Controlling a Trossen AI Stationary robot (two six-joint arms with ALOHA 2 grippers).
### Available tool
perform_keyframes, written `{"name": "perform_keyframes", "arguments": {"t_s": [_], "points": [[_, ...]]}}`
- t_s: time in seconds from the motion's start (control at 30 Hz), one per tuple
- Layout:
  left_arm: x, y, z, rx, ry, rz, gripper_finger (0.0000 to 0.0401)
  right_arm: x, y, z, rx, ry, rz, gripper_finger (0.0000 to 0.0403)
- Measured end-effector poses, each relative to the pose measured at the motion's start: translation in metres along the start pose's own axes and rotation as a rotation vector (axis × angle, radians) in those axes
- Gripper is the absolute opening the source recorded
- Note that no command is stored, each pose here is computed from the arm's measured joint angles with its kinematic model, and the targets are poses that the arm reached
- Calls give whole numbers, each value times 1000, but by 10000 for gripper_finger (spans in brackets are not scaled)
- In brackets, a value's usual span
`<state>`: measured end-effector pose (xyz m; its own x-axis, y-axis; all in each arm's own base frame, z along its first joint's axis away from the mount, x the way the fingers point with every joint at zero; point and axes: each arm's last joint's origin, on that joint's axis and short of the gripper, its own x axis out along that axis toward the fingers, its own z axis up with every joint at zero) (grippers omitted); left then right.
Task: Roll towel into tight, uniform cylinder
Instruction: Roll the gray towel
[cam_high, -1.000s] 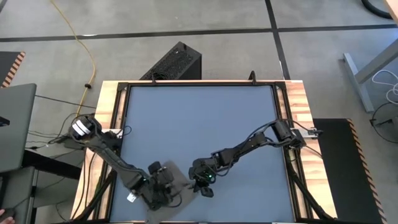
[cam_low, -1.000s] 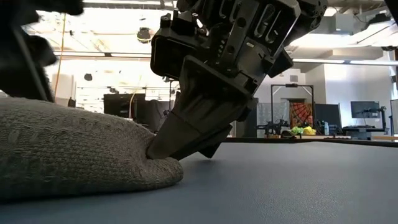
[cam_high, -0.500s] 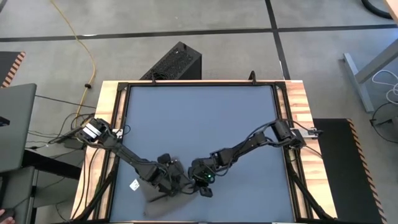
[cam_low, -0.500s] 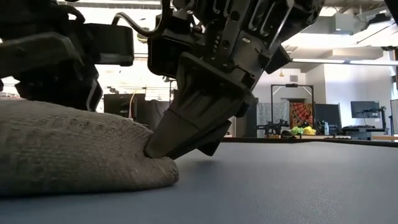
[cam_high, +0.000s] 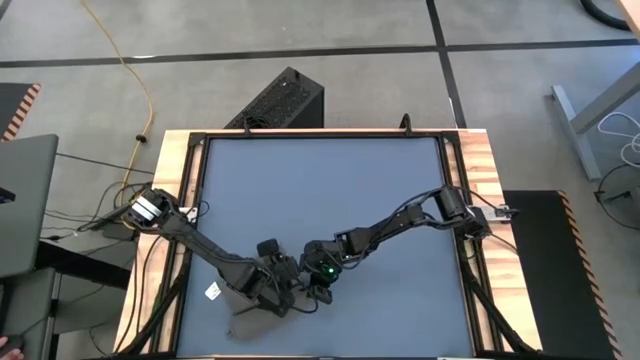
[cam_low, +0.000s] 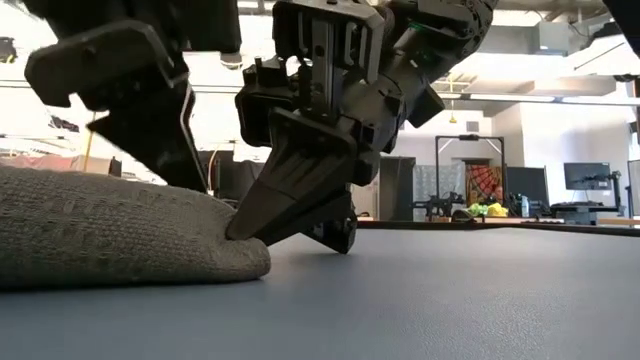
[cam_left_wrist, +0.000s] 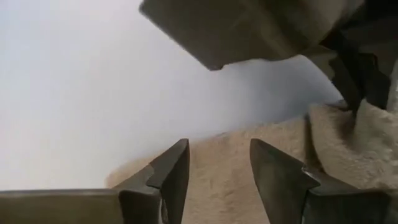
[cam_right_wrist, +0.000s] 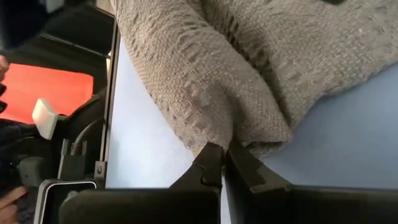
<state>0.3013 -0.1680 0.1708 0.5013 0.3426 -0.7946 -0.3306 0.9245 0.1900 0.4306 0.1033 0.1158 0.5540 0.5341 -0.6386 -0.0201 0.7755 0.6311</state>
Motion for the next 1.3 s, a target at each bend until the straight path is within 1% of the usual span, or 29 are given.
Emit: {"name": "perform_keyframes", "arguments": {"t_s": [0.07, 0.13, 0.2, 0.3, 0.43, 0.53, 0.6, 0.67, 0.77, 0.9, 1.07, 1.17, 1.3], "points": [[-5, 1, 5, 14, 4, 26, 153, 0, 0, 0, 2, -4, 3, 20], [-10, -3, 13, 1, -20, 4, 149, 0, 0, 0, 3, -4, 2, 20], [-15, -11, 17, -8, -29, -87, 147, 0, -1, 0, 5, -1, -1, 20], [-23, -27, 14, 9, -17, -246, 147, 0, -1, 0, 5, 0, -5, 21], [-43, -41, 6, -12, -26, -309, 147, 1, -2, -1, 3, -1, -6, 21], [-67, -54, 9, -60, -42, -389, 147, 1, -2, -1, 0, 0, -7, 21], [-80, -64, 5, -74, -12, -448, 147, 1, -2, -1, 0, 1, -7, 21], [-88, -75, -5, -105, 22, -475, 147, 1, -2, -1, -1, 0, -6, 21], [-96, -85, -25, -178, 89, -473, 146, 1, -2, -1, -1, 0, -6, 21], [-111, -91, -49, -296, 158, -445, 146, 1, -2, -1, -4, -2, -6, 21], [-125, -98, -73, -378, 235, -440, 146, 1, -2, -1, -4, 0, -6, 21], [-124, -99, -88, -377, 284, -391, 146, 1, -2, -1, -5, -1, -4, 21], [-117, -96, -94, -335, 271, -303, 146, 1, -1, 0, -9, -12, 6, 21]]}}
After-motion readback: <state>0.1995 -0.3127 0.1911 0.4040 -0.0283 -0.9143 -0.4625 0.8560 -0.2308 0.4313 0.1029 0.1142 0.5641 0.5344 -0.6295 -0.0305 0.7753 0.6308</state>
